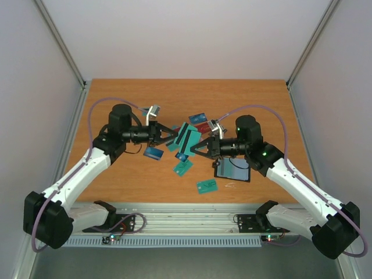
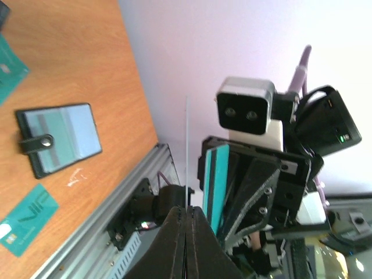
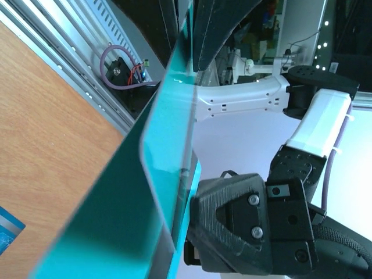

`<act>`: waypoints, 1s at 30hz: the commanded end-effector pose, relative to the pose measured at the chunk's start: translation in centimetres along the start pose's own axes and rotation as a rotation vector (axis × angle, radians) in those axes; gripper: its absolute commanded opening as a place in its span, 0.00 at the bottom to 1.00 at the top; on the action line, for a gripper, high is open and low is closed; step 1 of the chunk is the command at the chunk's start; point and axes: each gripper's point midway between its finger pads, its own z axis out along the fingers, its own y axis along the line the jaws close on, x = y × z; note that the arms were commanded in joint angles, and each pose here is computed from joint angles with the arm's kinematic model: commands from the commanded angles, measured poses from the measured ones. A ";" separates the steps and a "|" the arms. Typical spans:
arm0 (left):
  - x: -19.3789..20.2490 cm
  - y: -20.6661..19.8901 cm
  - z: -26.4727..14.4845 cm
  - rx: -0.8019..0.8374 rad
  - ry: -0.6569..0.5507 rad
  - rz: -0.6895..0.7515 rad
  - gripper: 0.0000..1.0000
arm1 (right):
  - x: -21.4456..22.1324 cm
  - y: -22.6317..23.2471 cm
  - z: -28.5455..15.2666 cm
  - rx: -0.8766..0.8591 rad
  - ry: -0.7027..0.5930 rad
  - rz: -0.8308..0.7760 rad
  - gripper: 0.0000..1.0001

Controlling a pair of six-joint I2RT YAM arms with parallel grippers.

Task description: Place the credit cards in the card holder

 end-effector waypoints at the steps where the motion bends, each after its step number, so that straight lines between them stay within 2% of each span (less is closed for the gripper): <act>1: -1.9 -0.4 -1.5 -0.069 -0.103 0.053 0.00 | 0.0 0.1 -0.1 -0.012 0.005 -0.005 0.10; 6: -2.7 0.4 -1.5 -0.117 -0.127 0.049 0.00 | 0.0 -0.6 0.2 -0.009 0.007 0.002 0.07; 11: -3.3 4.2 -2.0 -0.304 -0.164 0.027 0.01 | -0.3 -2.8 0.5 0.076 -0.005 0.037 0.01; 14: -3.0 7.9 -2.8 -0.469 -0.156 0.022 0.17 | -0.4 -5.0 0.3 0.175 -0.012 0.068 0.01; 15: -2.8 9.0 -2.9 -0.507 -0.144 0.013 0.26 | -0.4 -5.7 0.2 0.202 -0.014 0.079 0.01; 18: -2.3 11.1 -3.2 -0.582 -0.119 0.016 0.47 | -0.3 -8.2 -1.2 0.314 -0.033 0.132 0.01; 19: -2.2 11.4 -3.2 -0.587 -0.115 0.021 0.50 | -0.5 -8.9 -1.8 0.345 -0.045 0.148 0.01; 22: -2.0 11.4 -2.9 -0.565 -0.104 0.032 0.68 | -0.6 -10.6 -3.7 0.405 -0.075 0.190 0.01; 24: -1.9 10.6 -2.2 -0.500 -0.082 0.050 0.74 | -0.7 -10.5 -4.3 0.383 -0.084 0.191 0.01; 30: -2.3 5.2 0.4 -0.177 -0.010 0.125 0.74 | -1.6 -7.9 -5.5 0.230 -0.099 0.138 0.01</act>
